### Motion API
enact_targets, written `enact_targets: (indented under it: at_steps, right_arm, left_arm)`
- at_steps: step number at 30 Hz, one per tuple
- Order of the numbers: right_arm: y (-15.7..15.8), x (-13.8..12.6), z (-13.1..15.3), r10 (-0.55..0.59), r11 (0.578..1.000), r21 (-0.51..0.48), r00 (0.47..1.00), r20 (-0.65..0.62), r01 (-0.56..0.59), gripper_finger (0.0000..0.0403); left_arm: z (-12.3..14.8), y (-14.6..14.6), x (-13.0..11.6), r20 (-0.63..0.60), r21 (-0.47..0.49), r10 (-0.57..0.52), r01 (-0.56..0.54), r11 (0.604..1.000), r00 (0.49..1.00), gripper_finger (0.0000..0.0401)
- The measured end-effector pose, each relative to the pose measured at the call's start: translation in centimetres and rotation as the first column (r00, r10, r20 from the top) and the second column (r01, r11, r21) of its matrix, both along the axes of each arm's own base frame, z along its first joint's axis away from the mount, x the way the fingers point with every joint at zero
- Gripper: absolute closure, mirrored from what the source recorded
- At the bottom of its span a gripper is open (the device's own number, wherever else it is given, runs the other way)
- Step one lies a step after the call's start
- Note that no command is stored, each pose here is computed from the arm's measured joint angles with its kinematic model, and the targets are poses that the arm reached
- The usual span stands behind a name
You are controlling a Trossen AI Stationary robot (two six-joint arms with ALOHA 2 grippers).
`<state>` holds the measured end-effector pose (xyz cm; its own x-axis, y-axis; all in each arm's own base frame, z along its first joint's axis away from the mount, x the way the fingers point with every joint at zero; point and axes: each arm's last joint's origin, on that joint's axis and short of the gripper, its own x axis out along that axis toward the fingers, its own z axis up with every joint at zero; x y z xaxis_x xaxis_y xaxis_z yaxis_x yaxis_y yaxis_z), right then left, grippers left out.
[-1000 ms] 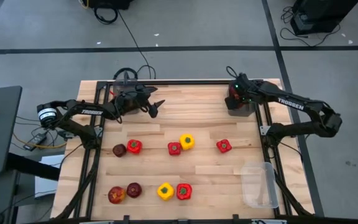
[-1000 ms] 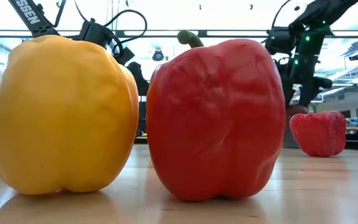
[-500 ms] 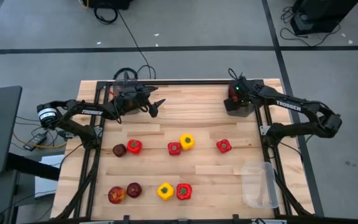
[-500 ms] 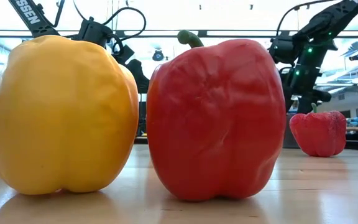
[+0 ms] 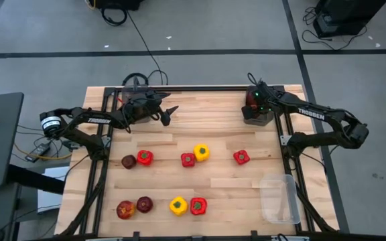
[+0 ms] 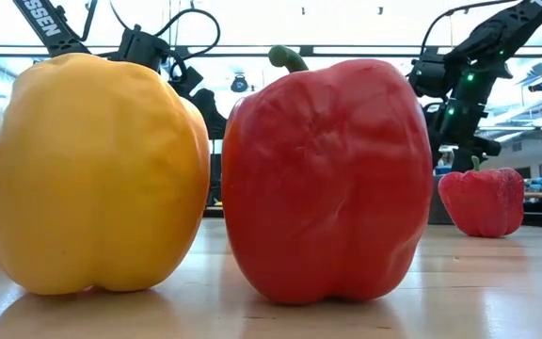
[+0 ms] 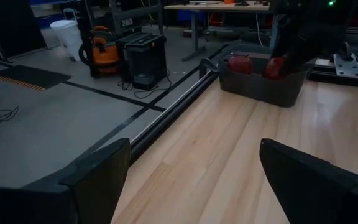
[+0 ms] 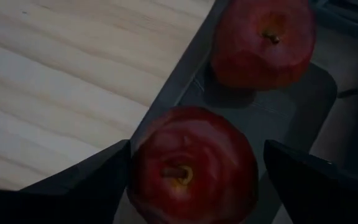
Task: Sort produce into baskets
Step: Put the top apple into the right dark gray bin
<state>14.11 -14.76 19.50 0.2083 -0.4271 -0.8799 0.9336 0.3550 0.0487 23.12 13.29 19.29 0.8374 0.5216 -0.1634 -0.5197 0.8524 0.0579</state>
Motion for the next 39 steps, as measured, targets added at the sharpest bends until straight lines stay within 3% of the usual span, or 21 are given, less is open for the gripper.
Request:
enact_targets:
  at_steps: [9,15,19,25,31,34,37,39]
  right_arm:
    - [0.8,-0.8,2.5,0.031,0.991,-0.130,0.995,0.099,-0.018,0.0029]
    - [2.8,-0.1,5.1,0.228,0.957,-0.239,0.933,0.279,-0.162,0.0029]
    - [4.7,1.4,6.5,0.385,0.903,-0.334,0.852,0.355,-0.269,0.0030]
    - [7.5,4.3,6.7,0.557,0.815,-0.411,0.750,0.356,-0.409,0.0029]
    - [9.9,7.0,5.4,0.591,0.782,-0.437,0.753,0.290,-0.445,0.0029]
    - [10.9,8.5,4.6,0.600,0.772,-0.449,0.749,0.280,-0.450,0.0029]
    - [12.0,10.0,4.0,0.644,0.742,-0.467,0.705,0.297,-0.481,0.0029]
    - [12.7,11.1,3.5,0.700,0.699,-0.486,0.643,0.311,-0.525,0.0029]
  left_arm:
    - [0.0,0.0,0.0,0.002,-0.003,0.001,-0.001,1.000,1.000,0.0037]
    - [-0.1,0.0,0.0,-0.023,0.007,-0.018,0.018,1.000,1.000,0.0037]
    - [-0.3,-0.4,0.2,0.025,-0.095,-0.128,0.130,0.987,0.991,0.0037]
    - [-1.0,-1.0,0.2,0.033,-0.258,-0.252,0.252,0.933,0.967,0.0037]
    - [-0.4,-2.1,-0.7,-0.023,-0.446,-0.366,0.318,0.837,0.930,0.0047]
    - [1.0,-3.1,-1.4,-0.098,-0.497,-0.400,0.304,0.813,0.911,0.0071]
    - [2.4,-4.6,-2.1,-0.150,-0.536,-0.444,0.304,0.787,0.883,0.0096]
    - [3.2,-5.8,-2.7,-0.135,-0.565,-0.508,0.355,0.745,0.851,0.0108]
